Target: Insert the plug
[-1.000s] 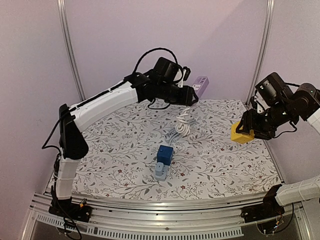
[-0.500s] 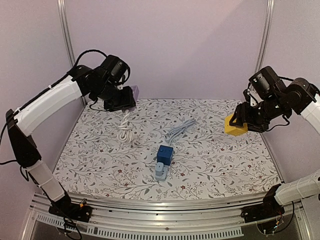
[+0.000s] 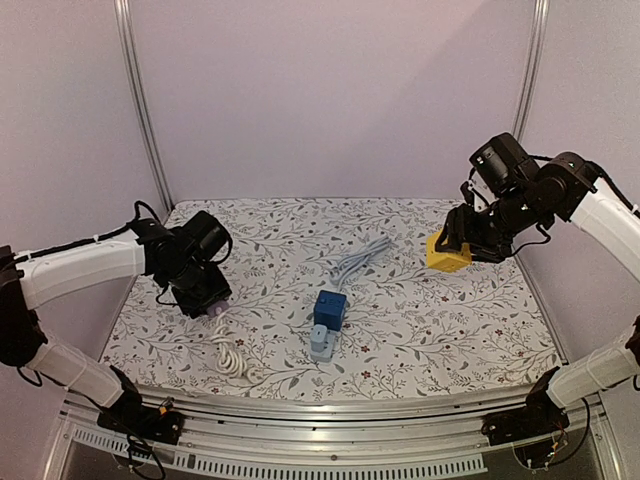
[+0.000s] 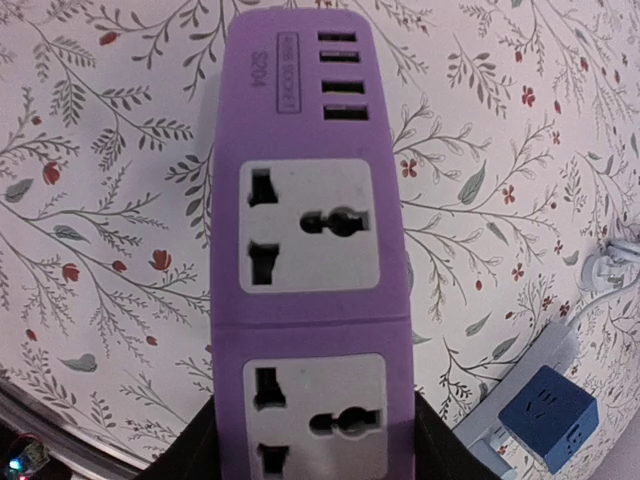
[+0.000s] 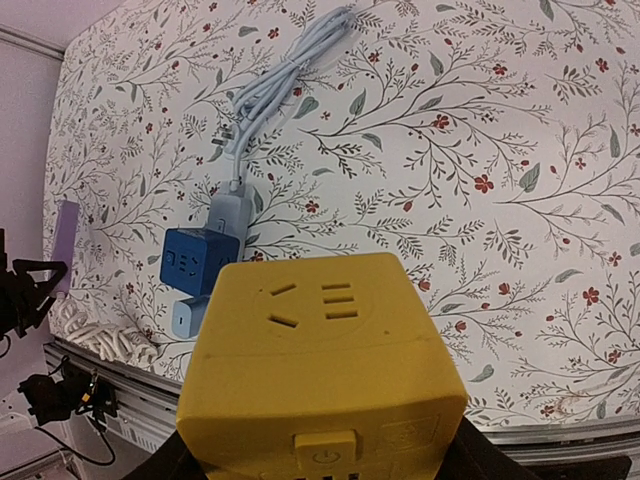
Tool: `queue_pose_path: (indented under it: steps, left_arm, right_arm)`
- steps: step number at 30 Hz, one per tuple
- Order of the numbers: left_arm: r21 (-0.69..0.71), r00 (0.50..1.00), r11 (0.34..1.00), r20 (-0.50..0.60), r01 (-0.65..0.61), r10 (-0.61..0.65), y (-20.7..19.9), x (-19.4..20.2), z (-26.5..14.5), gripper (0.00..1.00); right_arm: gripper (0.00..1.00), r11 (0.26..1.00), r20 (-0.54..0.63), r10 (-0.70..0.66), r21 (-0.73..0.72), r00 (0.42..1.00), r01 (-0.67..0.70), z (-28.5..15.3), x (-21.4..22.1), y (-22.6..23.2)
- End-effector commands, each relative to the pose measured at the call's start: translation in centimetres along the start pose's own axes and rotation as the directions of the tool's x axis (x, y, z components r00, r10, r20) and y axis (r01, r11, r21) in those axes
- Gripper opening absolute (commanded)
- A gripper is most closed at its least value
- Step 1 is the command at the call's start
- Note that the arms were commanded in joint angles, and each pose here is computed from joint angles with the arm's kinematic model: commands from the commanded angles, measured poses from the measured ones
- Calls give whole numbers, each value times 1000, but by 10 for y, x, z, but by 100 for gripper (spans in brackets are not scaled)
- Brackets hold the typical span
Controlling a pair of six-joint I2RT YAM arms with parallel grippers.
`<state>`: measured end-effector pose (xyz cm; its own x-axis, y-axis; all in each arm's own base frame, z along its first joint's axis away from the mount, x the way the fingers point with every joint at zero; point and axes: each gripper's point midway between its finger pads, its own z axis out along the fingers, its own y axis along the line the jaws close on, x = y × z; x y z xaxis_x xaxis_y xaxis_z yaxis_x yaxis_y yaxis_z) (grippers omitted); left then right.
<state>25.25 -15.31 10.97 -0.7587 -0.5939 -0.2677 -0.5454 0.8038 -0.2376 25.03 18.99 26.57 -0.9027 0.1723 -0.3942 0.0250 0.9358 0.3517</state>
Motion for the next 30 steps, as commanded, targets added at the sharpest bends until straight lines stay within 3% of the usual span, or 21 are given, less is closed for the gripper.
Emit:
queue_pose_path:
  steps: [1, 8, 13, 20, 22, 27, 30]
  left_arm:
    - [24, 970, 970, 9, 244, -244, -11, -5, 15, 1]
    - [26, 914, 914, -53, 404, -402, -19, 10, 62, 7]
    - [-8, 900, 901, -55, 433, -433, -22, 13, 83, 12]
    - [-11, 880, 885, -106, 465, -463, -38, 21, 106, 53]
    - [-16, 889, 894, -101, 448, -447, -40, 19, 105, 70]
    - [-45, 926, 928, -65, 370, -372, -37, 9, 88, 98]
    - [-43, 950, 951, -53, 307, -309, -35, 3, 75, 99]
  right_arm:
    - [0, 999, 27, 0, -37, 1000, 1, -8, -8, 9]
    - [0, 1000, 26, 0, -19, 1000, 0, -15, -3, 1]
    - [0, 1000, 44, 11, 6, 999, -11, -25, 0, -10]
    - [0, 999, 62, 29, 24, 998, -30, -33, 5, -20]
    - [0, 999, 68, 28, 28, 997, -30, -34, 5, -22]
    - [0, 999, 89, 23, 44, 996, -27, -36, 2, -26]
    - [0, 998, 99, 20, 50, 995, -25, -36, 1, -27]
